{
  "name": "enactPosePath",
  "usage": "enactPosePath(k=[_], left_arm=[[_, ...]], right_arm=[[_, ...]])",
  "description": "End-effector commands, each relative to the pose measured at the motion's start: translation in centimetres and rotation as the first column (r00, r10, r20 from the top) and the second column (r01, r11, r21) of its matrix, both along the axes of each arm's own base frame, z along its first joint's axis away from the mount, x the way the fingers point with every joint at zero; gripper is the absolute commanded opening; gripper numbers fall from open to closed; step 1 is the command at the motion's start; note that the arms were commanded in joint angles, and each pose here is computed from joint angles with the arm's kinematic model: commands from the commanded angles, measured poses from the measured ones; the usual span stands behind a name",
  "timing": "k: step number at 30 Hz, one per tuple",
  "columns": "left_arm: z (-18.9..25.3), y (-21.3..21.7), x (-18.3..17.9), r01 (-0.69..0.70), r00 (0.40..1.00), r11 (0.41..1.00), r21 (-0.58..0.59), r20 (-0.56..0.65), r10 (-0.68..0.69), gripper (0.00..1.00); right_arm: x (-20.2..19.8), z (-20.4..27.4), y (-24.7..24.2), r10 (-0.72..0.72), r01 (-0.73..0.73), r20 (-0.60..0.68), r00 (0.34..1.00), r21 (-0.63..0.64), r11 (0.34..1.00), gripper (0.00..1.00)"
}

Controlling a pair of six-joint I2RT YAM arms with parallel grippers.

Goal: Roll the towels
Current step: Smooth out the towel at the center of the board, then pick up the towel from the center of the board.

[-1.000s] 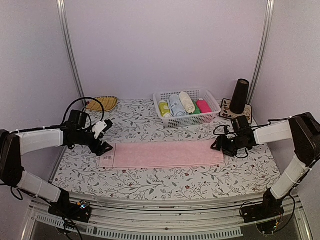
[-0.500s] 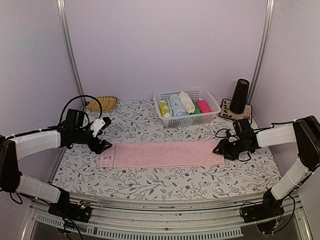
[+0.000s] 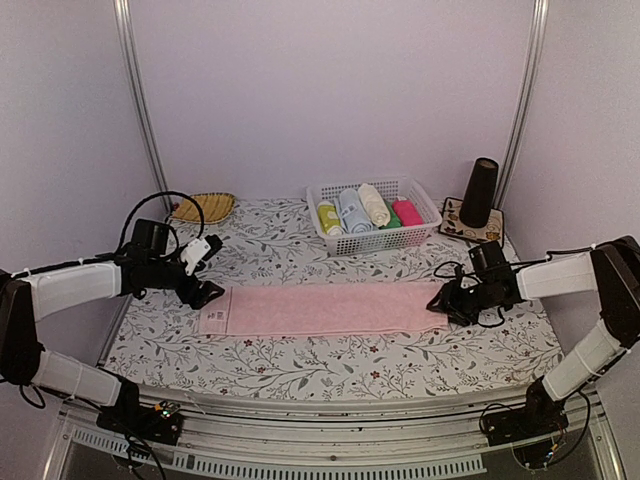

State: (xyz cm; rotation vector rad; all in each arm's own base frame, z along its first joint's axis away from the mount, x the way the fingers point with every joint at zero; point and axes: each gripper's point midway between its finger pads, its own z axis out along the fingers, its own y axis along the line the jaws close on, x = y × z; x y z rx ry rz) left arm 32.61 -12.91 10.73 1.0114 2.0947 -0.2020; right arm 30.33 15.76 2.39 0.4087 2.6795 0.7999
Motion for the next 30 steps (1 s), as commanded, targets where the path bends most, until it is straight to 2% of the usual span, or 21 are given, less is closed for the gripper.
enactPosePath(k=[1, 8, 25, 30], left_arm=[[0.5, -0.5, -0.1, 0.013, 1.000, 1.000, -0.016, 0.022, -0.013, 0.89], [0.8, -0.6, -0.1, 0.017, 0.999, 1.000, -0.022, 0.030, -0.016, 0.89], [1.4, -0.5, -0.2, 0.014, 0.999, 1.000, -0.023, 0.048, -0.013, 0.88], [1.4, -0.5, -0.1, 0.015, 0.999, 1.000, -0.022, 0.051, -0.014, 0.89]], right_arm=[[-1.1, -0.1, -1.0, -0.071, 0.072, -0.027, 0.997, 0.032, 0.997, 0.50], [-1.3, 1.6, -1.6, -0.133, 0.130, 0.024, 0.991, 0.105, 0.986, 0.52], [-5.2, -0.9, -2.2, -0.207, 0.217, -0.075, 0.975, 0.155, 0.964, 0.56], [-6.4, 0.3, -3.1, -0.250, 0.253, -0.041, 0.967, 0.165, 0.953, 0.58]])
